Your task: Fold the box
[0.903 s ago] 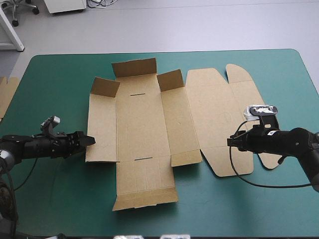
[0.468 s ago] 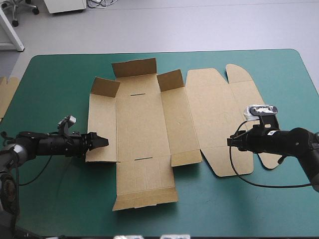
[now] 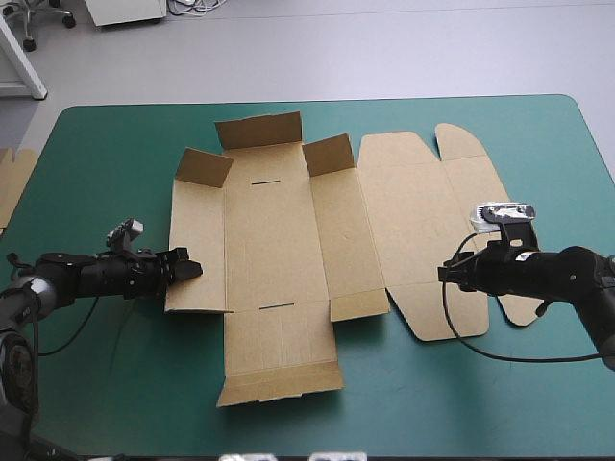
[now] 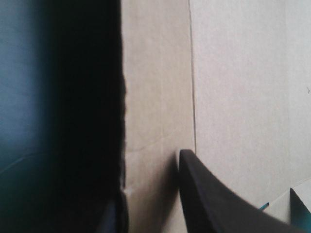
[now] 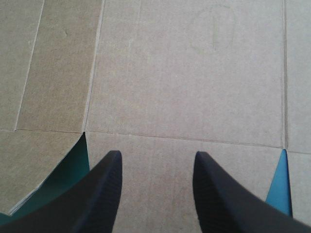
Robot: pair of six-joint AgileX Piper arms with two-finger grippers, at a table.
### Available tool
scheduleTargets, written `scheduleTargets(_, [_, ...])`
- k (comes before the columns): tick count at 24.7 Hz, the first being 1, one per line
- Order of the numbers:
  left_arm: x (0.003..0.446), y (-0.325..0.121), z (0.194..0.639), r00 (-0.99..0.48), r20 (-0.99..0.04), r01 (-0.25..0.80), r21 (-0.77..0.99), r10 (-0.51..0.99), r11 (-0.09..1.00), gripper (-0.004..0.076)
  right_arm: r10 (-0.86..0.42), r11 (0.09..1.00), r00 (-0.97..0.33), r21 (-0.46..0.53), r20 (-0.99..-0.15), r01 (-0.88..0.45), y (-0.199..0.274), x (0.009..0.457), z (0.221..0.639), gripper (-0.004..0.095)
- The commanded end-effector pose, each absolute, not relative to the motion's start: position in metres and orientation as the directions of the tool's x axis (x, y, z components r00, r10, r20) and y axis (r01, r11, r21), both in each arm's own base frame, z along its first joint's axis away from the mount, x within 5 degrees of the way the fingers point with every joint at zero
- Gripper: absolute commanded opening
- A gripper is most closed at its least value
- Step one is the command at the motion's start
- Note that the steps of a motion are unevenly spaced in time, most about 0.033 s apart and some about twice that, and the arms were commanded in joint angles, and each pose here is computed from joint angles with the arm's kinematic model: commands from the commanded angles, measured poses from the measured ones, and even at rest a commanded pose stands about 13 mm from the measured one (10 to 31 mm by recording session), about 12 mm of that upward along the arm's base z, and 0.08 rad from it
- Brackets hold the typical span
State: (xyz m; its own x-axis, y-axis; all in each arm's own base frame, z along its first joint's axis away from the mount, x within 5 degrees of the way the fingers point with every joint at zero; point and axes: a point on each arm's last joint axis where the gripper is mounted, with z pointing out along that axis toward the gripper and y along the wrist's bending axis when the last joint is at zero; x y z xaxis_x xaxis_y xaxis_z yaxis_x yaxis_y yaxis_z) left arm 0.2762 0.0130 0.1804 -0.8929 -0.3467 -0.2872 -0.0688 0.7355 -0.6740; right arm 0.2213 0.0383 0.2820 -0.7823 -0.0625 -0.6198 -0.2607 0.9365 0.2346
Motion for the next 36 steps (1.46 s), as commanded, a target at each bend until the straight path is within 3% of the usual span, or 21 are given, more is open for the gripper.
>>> scheduleTargets(1, [0.283, 0.007, 0.2, -0.869, -0.328, -0.033, -0.707, -0.37, 0.706, 0.0163, -0.038, 0.939, -0.736, 0.227, -0.676, -0.258, 0.036, 0.225, 0.297, 0.0437])
scheduleTargets(4, [0.282, -0.003, 0.196, -0.894, -0.324, -0.001, -0.692, -0.311, 0.722, 0.009, -0.038, 0.939, -0.736, 0.227, -0.676, -0.258, 0.036, 0.225, 0.297, 0.0437])
scheduleTargets(6, [0.283, -0.008, 0.195, -0.901, -0.326, 0.016, -0.684, -0.285, 0.73, -0.0013, -0.038, 0.939, -0.736, 0.227, -0.676, -0.258, 0.036, 0.225, 0.297, 0.0437])
scheduleTargets(12, [0.307, -0.006, 0.237, -0.885, -0.44, 0.188, -0.638, -0.154, 0.747, -0.001, -0.075, 0.943, -0.702, 0.18, -0.708, -0.281, 0.035, 0.229, 0.314, 0.0437])
scheduleTargets(17, [0.32, -0.009, 0.278, -0.873, -0.476, 0.353, -0.46, 0.109, 0.815, -0.001, -0.082, 0.948, -0.667, 0.148, -0.741, -0.281, 0.033, 0.233, 0.333, 0.0437])
scheduleTargets(22, [0.33, -0.022, 0.304, -0.831, -0.504, 0.466, -0.399, 0.236, 0.789, -0.001, -0.095, 0.953, -0.679, 0.131, -0.728, -0.273, 0.032, 0.233, 0.331, 0.0437])
scheduleTargets(32, [0.363, -0.051, 0.341, -0.641, -0.548, 0.669, -0.057, 0.537, 0.741, -0.001, -0.1, 0.959, -0.685, 0.114, -0.722, -0.259, 0.03, 0.233, 0.331, 0.0437])
scheduleTargets(36, [0.381, -0.058, 0.364, -0.553, -0.564, 0.702, 0.081, 0.613, 0.707, -0.0009, -0.101, 0.958, -0.69, 0.116, -0.717, -0.261, 0.03, 0.232, 0.33, 0.0437])
